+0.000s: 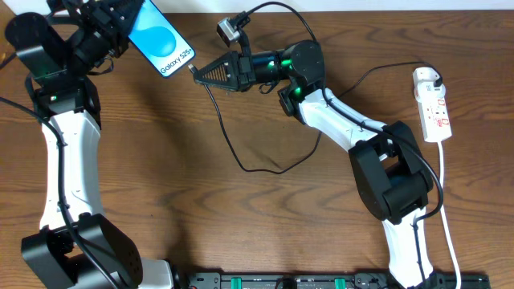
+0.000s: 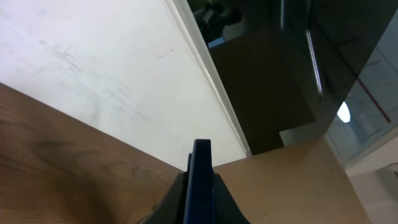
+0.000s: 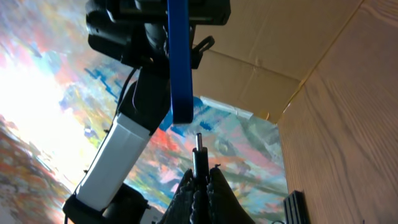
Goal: Plug charger to phone and switch on socket
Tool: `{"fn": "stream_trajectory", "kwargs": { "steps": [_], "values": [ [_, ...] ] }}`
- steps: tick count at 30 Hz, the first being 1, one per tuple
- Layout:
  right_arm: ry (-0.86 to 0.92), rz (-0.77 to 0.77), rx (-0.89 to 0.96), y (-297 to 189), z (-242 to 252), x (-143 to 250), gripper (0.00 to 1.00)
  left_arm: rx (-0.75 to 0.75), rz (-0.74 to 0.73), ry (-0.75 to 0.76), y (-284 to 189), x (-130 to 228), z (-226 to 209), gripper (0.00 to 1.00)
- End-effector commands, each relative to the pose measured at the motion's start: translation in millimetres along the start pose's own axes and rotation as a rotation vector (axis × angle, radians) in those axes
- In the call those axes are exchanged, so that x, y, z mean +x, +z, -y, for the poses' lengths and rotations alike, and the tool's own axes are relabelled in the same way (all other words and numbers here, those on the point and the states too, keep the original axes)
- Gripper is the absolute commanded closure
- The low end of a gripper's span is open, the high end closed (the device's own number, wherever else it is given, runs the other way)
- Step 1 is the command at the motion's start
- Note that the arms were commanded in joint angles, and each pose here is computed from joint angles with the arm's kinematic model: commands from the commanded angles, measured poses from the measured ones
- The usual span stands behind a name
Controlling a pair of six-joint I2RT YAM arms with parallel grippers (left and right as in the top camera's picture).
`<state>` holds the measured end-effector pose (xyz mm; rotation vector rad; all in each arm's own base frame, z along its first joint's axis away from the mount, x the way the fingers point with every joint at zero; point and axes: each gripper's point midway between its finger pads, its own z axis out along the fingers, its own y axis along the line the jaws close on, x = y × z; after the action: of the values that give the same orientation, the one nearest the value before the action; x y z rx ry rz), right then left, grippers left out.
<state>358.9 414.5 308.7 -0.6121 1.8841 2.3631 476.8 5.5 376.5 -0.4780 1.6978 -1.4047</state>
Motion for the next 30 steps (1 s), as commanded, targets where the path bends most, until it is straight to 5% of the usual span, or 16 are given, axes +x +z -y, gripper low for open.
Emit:
{"fn": "stream_trajectory", "kwargs": {
  "steps": [1,30],
  "values": [
    [-0.056,-0.026,-0.012,6,-14,3,0.99,0.016,0.006,0.012,1,0,12,0.93],
    [-0.078,-0.024,-0.023,5,-18,3,0.99,0.035,-0.038,0.078,12,16,17,0.93]
  ]
}}
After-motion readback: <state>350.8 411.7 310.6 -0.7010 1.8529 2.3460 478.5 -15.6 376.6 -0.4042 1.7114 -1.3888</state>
